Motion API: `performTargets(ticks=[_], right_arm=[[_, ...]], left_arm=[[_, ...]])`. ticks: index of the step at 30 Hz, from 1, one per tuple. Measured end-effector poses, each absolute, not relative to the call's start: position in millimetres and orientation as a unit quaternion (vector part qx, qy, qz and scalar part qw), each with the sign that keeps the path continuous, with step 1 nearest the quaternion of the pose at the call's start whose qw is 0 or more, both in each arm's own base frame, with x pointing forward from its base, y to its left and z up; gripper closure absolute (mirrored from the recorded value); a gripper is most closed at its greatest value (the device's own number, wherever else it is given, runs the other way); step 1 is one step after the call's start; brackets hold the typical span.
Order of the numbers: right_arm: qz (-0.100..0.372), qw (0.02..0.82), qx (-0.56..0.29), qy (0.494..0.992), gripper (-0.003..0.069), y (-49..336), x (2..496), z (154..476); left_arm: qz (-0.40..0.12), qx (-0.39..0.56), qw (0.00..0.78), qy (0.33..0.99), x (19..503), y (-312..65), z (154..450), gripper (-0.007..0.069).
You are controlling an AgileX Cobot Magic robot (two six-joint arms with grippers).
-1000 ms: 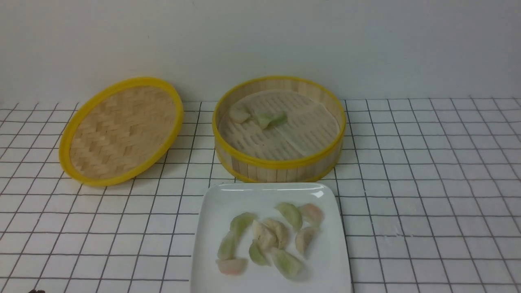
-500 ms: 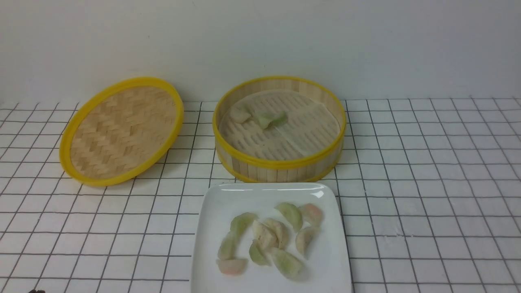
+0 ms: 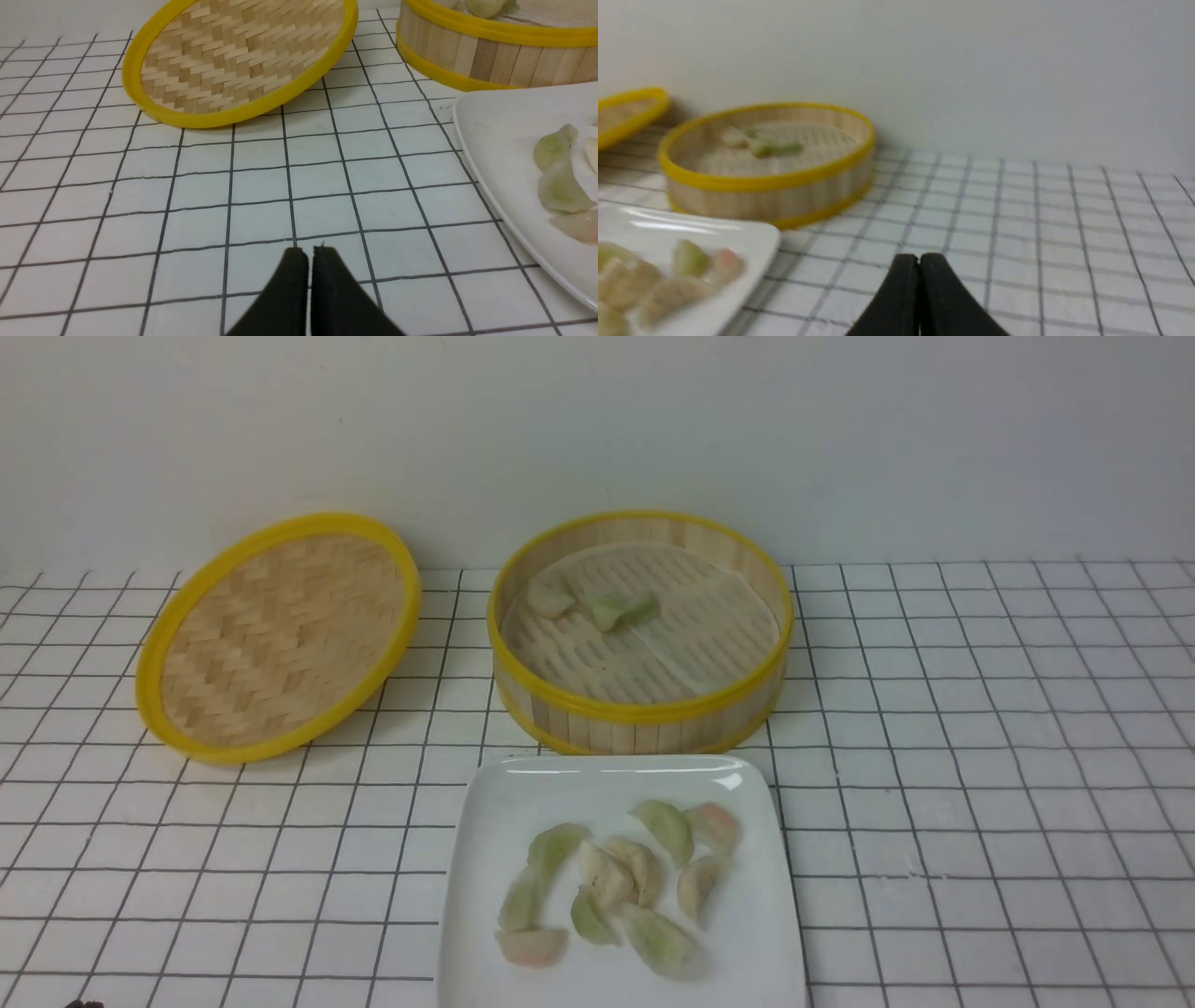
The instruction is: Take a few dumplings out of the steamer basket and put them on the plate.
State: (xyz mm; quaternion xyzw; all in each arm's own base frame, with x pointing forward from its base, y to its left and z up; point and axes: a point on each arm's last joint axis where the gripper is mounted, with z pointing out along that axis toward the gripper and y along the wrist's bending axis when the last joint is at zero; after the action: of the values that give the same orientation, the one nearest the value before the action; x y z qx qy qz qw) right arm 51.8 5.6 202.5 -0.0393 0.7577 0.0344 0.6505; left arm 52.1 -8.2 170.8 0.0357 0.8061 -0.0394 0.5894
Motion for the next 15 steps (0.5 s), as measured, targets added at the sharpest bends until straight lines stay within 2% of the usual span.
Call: performTargets(ticks=[2,5,15], right_arm=[[0.005,0.624,-0.01,0.781,0.0673,1,54,182],[-0.014,0.622,0.013,0.783,0.0673,-2,54,180],[-0.018,0.623,0.021,0.781,0.0673,-3,54,180]], left_arm=[[-0.039,0.036,0.589,0.806,52,-8,171,0.0631],[-0.039,0.036,0.589,0.806,52,-8,171,0.0631],[-0.039,0.036,0.589,0.806,52,-8,171,0.0631]])
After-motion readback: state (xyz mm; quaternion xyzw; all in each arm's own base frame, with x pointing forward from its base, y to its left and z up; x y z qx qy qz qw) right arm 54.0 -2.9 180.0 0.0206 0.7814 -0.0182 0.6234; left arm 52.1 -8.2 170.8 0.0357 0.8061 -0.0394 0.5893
